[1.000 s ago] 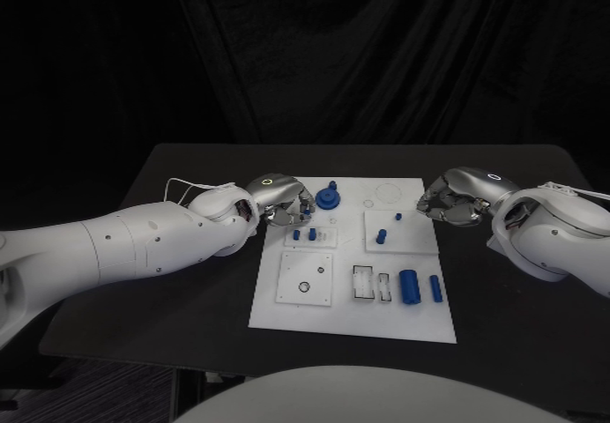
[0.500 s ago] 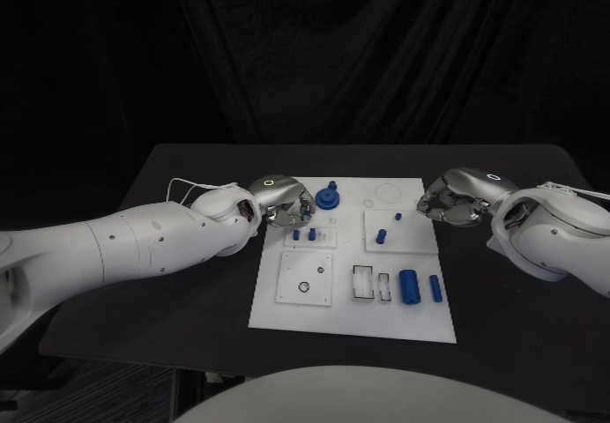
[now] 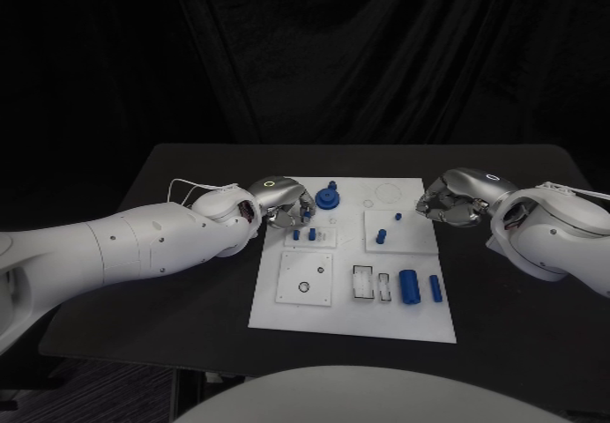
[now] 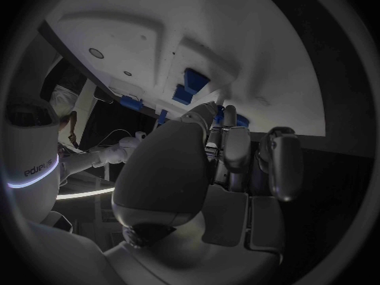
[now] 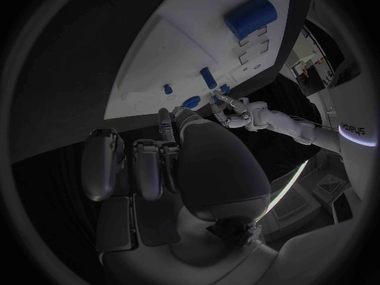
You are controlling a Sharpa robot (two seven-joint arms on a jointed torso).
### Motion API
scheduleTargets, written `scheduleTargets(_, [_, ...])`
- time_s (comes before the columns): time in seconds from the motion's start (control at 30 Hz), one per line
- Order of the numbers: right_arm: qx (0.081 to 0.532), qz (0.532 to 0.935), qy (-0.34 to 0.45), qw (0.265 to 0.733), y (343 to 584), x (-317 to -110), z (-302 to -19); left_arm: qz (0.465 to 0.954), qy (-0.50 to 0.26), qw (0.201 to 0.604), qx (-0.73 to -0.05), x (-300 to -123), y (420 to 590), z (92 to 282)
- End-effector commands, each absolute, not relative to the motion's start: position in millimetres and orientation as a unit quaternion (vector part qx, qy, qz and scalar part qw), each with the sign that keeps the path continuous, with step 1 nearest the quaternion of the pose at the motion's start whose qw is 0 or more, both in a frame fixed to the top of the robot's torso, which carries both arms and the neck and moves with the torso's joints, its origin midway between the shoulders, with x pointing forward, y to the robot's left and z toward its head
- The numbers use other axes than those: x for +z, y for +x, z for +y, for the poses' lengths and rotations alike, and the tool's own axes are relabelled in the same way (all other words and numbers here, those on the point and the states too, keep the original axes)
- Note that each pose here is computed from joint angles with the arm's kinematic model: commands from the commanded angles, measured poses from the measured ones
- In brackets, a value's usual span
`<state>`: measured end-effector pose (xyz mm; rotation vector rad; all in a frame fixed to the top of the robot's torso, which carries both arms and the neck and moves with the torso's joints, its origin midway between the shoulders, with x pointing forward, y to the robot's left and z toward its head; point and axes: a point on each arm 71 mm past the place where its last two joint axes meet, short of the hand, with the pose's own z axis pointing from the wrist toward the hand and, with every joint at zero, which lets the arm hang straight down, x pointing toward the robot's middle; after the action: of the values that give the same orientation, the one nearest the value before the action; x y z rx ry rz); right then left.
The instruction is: Assemble the parts on the task board
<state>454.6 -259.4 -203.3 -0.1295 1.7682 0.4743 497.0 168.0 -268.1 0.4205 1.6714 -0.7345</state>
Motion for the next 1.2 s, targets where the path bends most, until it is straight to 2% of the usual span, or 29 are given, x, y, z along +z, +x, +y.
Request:
scheduleTargets(0.03, [0.199,0.769,-0.054,0.605,454.1,-205.0,-260.4,0.729,0.185,0.577,-0.320,-273.5,493.0,164.2])
scheduleTargets(0.9, [0.195,0.773,-0.053,0.601,453.6,-205.8,-261.6,0.751,0.172,0.565,-0.296,-280.9,494.5,168.0])
scheduleTargets(1.2, [0.195,0.773,-0.052,0.602,453.4,-205.6,-262.3,0.729,0.164,0.594,-0.297,-276.7,496.2,172.5])
